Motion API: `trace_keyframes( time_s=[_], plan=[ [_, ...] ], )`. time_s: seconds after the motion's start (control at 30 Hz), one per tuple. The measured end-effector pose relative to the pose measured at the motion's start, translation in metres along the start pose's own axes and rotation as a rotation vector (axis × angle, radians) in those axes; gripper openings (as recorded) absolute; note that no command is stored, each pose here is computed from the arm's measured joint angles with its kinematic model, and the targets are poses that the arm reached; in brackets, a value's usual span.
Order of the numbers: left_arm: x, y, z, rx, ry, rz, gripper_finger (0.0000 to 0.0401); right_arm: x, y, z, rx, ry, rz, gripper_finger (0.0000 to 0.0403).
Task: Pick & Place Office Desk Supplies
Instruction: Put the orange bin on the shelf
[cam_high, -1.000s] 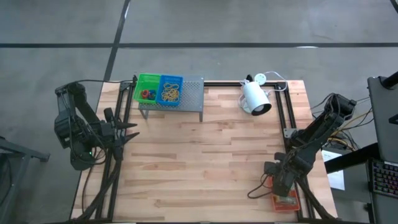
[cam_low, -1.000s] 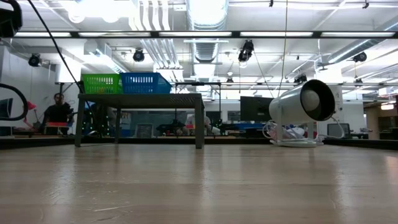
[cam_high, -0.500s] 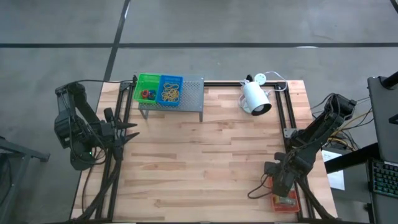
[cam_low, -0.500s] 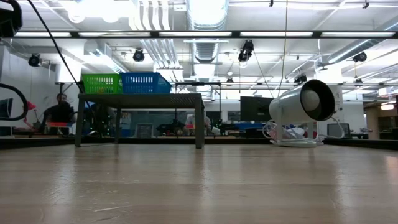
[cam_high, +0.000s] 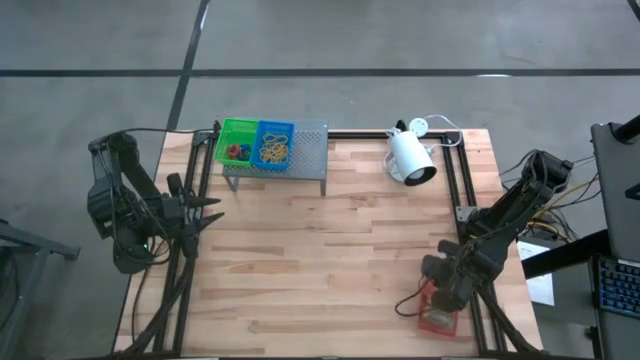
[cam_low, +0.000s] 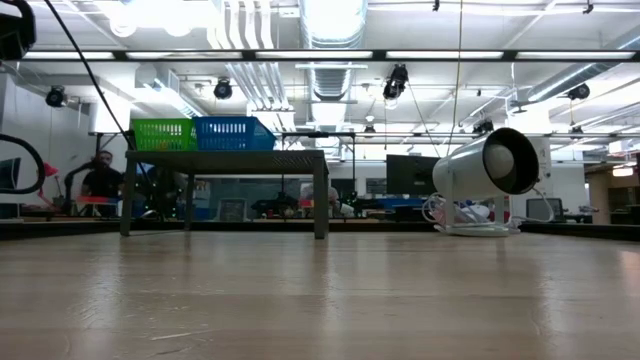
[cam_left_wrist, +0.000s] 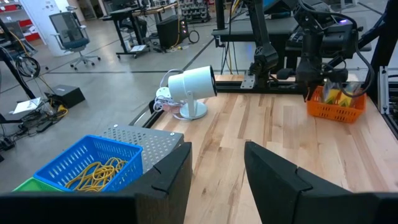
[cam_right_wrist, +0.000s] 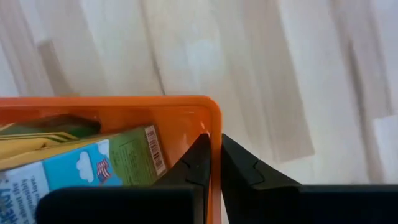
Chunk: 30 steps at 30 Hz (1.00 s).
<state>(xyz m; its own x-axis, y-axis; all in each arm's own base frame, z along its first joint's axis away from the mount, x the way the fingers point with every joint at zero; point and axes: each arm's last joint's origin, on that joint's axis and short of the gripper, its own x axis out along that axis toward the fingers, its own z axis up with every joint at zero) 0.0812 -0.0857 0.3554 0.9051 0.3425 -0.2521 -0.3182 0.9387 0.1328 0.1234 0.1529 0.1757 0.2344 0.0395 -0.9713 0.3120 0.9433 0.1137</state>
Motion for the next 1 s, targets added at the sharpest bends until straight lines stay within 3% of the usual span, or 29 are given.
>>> trace_keyframes(
  time_s=[0.37, 0.6, 1.0],
  plan=[
    [0.0, 0.0, 0.0, 0.0, 0.0, 0.0, 0.0152, 0.001, -0.008, 0.027, 0.227, -0.105, -0.032, 0.0018],
    [0.0, 0.0, 0.0, 0.0, 0.0, 0.0, 0.0152, -0.002, -0.016, 0.054, 0.299, -0.147, -0.023, 0.0018],
    [0.0, 0.0, 0.0, 0.0, 0.0, 0.0, 0.0152, -0.001, -0.029, 0.088, 0.277, -0.2, 0.033, 0.0017]
  ],
)
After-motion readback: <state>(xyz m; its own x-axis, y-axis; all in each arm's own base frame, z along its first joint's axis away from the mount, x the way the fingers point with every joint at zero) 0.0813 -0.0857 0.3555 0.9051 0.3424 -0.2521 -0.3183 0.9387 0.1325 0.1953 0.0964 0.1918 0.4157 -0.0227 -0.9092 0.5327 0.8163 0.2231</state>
